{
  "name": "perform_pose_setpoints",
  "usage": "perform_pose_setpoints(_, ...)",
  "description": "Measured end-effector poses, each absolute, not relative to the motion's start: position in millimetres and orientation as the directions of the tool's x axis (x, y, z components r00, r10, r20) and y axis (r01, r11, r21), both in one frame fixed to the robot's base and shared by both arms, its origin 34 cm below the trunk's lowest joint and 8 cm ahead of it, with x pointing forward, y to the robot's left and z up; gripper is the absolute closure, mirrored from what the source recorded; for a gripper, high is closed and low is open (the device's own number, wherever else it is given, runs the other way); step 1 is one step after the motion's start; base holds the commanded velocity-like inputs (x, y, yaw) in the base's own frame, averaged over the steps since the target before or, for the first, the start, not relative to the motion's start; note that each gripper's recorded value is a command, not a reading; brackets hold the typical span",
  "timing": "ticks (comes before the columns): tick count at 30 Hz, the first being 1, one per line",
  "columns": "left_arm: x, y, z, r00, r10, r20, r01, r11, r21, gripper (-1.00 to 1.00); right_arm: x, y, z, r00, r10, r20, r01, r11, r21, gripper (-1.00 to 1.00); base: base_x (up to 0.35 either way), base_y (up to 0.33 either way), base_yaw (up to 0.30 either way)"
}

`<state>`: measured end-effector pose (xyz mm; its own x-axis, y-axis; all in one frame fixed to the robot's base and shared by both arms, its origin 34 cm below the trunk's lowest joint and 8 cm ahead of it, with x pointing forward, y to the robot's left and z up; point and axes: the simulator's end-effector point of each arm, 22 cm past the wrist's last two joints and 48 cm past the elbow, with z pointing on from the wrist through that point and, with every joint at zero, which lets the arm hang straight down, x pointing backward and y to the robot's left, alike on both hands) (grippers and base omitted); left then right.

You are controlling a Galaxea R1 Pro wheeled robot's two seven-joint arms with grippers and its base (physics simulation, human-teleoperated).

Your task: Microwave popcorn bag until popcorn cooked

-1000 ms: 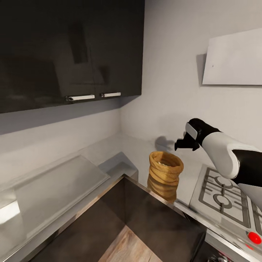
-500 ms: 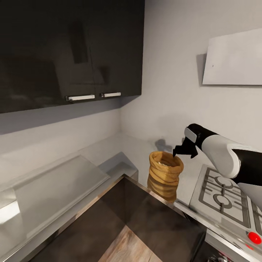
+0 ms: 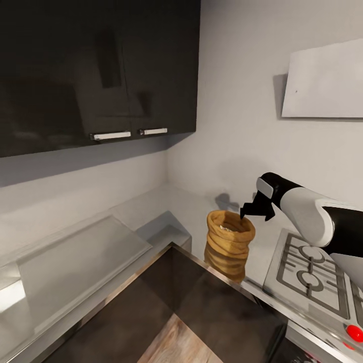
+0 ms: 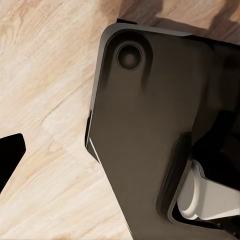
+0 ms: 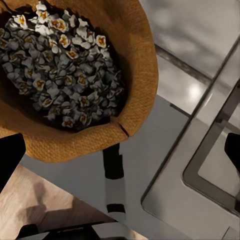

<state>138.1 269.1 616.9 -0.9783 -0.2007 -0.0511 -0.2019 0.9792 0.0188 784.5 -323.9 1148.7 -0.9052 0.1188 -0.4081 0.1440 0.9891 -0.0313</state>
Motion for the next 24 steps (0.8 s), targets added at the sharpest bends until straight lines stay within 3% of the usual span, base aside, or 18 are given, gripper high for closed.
perform_pose_setpoints(24,131,269,617,-0.979,-0.201,-0.034,-0.202,0.979,0.022,-1.0,779,-343,1129,-0.917,0.145,-0.371,0.171,0.985,-0.038,-1.0,0.021,-0.013,0.0)
